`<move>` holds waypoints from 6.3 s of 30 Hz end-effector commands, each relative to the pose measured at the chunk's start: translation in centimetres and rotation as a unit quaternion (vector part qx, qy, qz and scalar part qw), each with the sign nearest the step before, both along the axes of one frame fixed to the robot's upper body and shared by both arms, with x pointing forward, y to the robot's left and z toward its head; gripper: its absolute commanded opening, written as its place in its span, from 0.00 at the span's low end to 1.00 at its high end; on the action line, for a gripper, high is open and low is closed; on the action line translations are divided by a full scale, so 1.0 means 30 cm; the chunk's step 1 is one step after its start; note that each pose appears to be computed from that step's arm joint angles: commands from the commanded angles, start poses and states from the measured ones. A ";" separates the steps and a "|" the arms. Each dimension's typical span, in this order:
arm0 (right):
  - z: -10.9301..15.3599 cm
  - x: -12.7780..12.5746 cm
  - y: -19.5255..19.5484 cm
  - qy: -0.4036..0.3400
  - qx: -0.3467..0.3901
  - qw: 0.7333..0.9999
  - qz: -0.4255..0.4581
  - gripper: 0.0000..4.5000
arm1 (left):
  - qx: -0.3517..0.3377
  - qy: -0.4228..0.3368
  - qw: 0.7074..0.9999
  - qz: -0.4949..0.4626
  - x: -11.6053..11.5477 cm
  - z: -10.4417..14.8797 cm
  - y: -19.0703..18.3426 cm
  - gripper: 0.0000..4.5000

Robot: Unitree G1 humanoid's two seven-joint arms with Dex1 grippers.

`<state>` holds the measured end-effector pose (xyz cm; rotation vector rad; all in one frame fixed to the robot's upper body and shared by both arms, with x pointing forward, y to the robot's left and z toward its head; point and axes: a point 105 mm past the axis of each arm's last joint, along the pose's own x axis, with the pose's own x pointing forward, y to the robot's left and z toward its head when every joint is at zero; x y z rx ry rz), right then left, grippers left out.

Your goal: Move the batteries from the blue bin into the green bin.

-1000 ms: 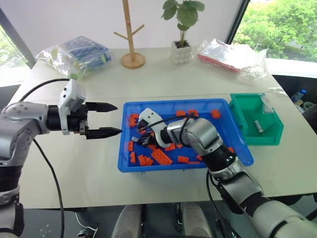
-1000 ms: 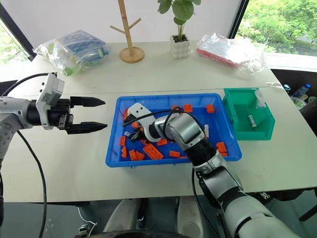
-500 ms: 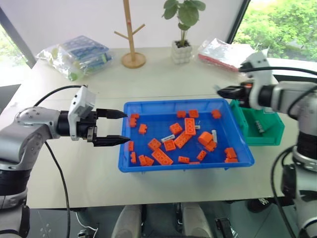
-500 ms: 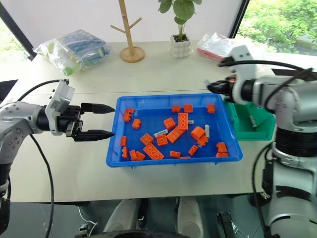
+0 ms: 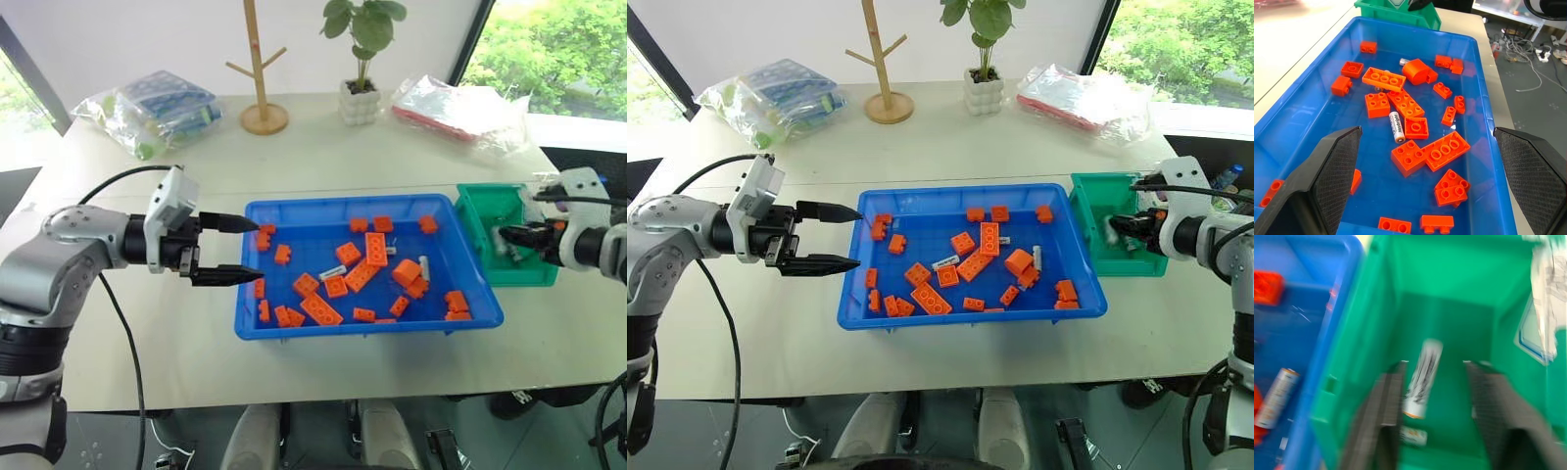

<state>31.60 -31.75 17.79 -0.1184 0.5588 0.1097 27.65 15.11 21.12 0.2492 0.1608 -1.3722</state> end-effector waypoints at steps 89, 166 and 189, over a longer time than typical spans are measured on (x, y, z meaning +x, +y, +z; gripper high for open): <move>-0.169 0.080 0.836 -0.010 -0.227 0.625 0.747 0.01 | -0.034 -0.048 0.998 0.030 -0.008 0.081 -0.014 1.00; -0.152 0.017 0.637 0.054 0.101 0.982 0.150 0.99 | -0.040 -0.047 0.998 0.003 0.008 0.068 -0.051 1.00; 0.072 0.066 0.885 -0.060 0.076 0.940 0.326 0.26 | -0.041 -0.055 0.998 0.002 0.026 0.089 -0.062 1.00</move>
